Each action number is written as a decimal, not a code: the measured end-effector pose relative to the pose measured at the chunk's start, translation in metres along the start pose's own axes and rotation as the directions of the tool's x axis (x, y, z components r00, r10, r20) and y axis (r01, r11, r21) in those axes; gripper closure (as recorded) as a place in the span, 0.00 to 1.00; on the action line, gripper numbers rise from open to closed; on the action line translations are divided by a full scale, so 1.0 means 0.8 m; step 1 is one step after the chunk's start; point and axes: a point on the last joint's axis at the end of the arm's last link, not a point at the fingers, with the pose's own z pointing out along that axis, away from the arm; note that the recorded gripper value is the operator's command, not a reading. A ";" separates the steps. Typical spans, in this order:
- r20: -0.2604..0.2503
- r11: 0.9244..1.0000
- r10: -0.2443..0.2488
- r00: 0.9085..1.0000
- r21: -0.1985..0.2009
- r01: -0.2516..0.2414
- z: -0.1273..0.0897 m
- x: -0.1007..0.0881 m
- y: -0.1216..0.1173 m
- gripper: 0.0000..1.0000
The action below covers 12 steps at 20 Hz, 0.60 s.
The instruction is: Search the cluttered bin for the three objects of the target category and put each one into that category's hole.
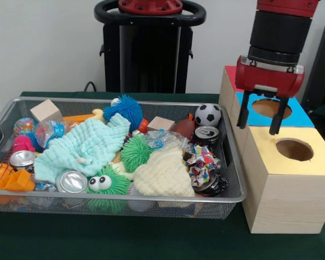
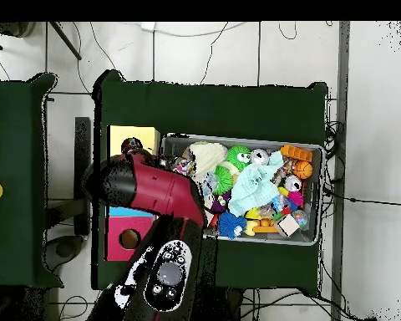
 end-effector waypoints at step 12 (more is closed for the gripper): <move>-0.025 0.998 0.069 0.997 -0.013 -0.069 -0.008 0.037 -0.111 0.00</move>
